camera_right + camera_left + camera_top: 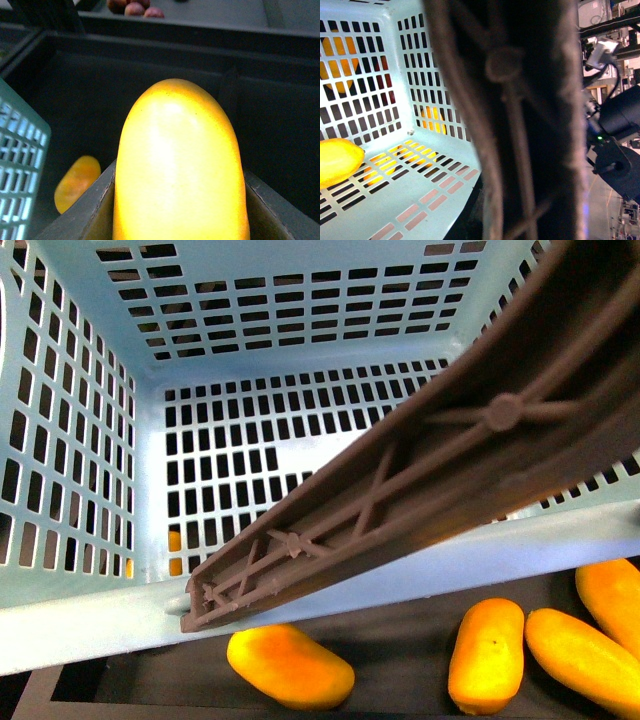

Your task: Pick lemon and mango into basket

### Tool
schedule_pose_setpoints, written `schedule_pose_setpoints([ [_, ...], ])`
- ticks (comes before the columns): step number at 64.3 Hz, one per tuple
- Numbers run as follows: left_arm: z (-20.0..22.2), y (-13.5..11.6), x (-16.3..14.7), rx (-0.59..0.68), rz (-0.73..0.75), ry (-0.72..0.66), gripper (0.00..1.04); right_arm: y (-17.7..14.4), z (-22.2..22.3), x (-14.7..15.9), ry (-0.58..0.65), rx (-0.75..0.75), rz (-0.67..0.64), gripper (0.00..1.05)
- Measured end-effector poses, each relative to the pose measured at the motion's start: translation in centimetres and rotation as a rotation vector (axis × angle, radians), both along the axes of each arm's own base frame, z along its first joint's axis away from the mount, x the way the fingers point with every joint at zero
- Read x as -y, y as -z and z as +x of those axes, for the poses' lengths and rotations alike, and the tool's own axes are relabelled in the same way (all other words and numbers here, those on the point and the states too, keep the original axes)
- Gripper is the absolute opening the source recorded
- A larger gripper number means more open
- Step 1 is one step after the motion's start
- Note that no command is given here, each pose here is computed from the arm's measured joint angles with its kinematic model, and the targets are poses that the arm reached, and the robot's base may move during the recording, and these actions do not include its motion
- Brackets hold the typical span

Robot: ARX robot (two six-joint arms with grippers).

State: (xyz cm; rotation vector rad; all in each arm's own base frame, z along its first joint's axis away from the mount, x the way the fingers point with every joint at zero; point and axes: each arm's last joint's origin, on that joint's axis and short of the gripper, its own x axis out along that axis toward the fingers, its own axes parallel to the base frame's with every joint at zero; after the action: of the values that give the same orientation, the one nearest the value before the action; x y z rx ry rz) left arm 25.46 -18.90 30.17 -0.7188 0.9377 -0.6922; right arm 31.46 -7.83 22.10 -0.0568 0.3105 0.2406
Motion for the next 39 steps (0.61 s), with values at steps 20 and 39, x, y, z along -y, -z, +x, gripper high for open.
schedule_pose_setpoints([
  [20, 0.0, 0.0, 0.0, 0.0, 0.0, -0.001, 0.05, -6.0, -2.9, -3.3, -0.039, 0.14, 0.068, 0.55],
  [39, 0.0, 0.0, 0.0, 0.0, 0.0, -0.001, 0.05, -7.7, -4.1, -9.2, -0.134, 0.162, 0.087, 0.55],
])
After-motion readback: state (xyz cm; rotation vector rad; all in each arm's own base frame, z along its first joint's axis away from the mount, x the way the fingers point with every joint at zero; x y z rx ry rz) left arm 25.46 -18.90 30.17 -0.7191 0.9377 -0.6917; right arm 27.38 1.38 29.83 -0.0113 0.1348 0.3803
